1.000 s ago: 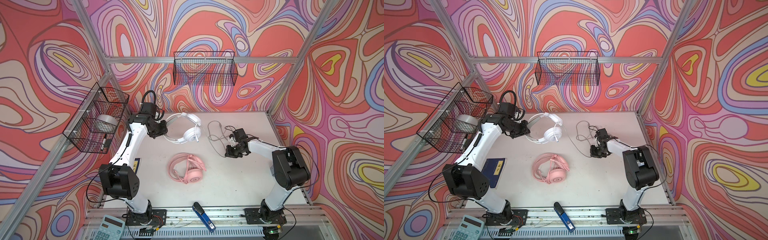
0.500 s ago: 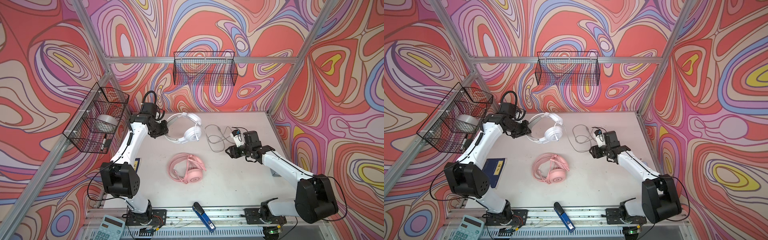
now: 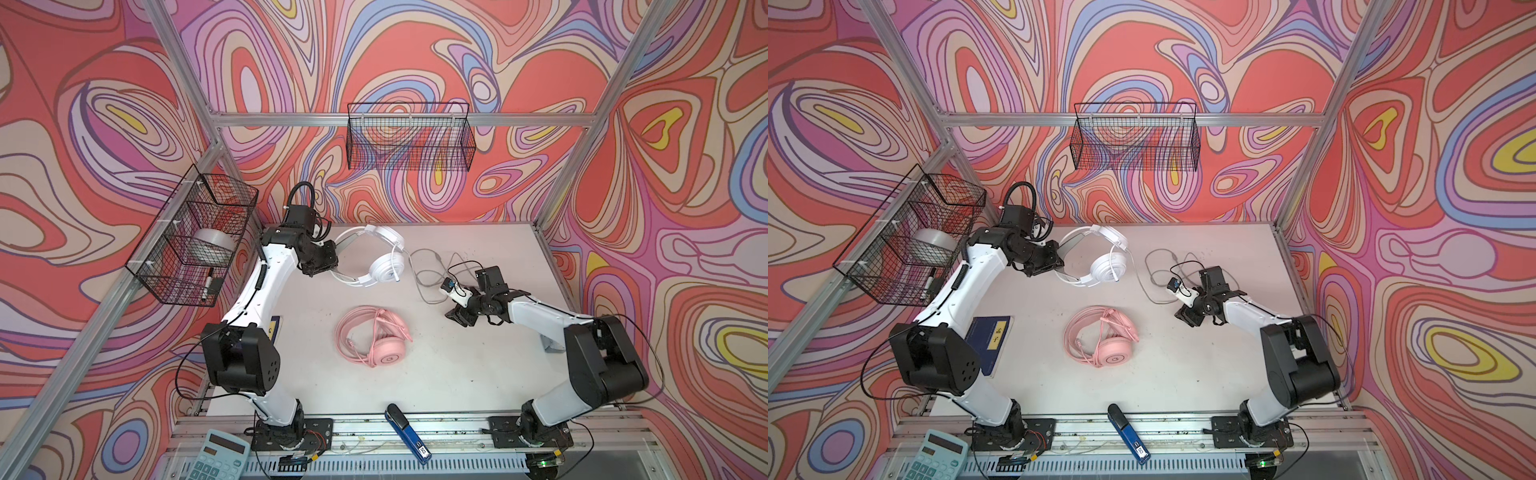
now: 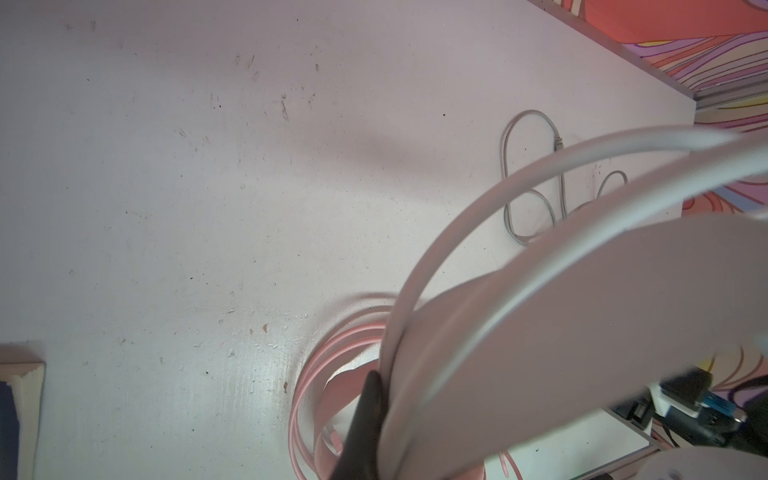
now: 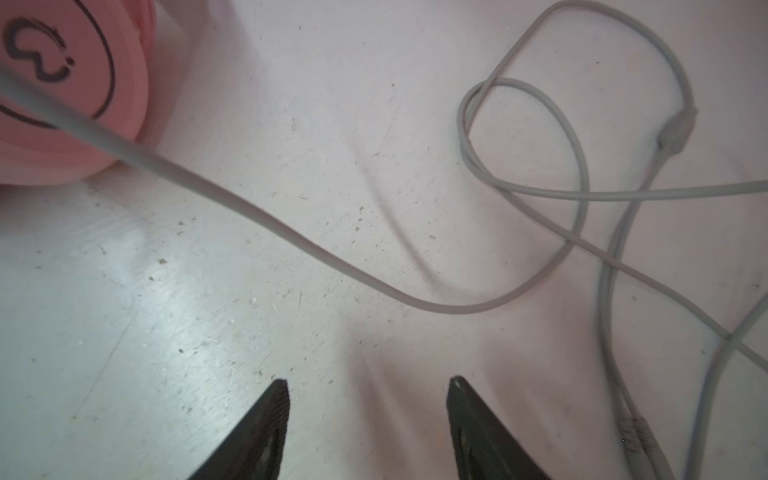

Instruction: Wrap the headphones

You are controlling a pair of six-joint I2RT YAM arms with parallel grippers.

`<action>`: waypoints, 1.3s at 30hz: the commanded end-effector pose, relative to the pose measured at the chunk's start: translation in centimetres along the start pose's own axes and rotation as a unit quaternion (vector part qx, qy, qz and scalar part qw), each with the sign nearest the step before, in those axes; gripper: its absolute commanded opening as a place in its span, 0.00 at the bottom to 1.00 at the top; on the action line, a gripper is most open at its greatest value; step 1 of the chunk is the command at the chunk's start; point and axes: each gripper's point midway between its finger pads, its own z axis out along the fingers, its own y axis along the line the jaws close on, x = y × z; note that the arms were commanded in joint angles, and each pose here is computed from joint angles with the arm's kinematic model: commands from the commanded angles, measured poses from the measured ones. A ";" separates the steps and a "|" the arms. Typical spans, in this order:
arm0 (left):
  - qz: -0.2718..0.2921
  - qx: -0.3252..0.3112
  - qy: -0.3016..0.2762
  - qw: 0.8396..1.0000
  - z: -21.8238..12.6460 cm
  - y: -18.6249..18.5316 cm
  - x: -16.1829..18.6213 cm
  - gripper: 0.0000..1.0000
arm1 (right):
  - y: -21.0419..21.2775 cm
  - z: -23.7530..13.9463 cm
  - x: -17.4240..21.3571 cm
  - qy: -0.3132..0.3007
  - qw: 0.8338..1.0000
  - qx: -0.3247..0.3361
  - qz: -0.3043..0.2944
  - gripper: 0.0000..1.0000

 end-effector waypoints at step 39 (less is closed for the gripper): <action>-0.013 0.005 0.003 1.000 0.0 -0.6 0.1 0.00 | -1.2 3.9 -1.4 -0.023 0.989 -0.038 -0.142 0.00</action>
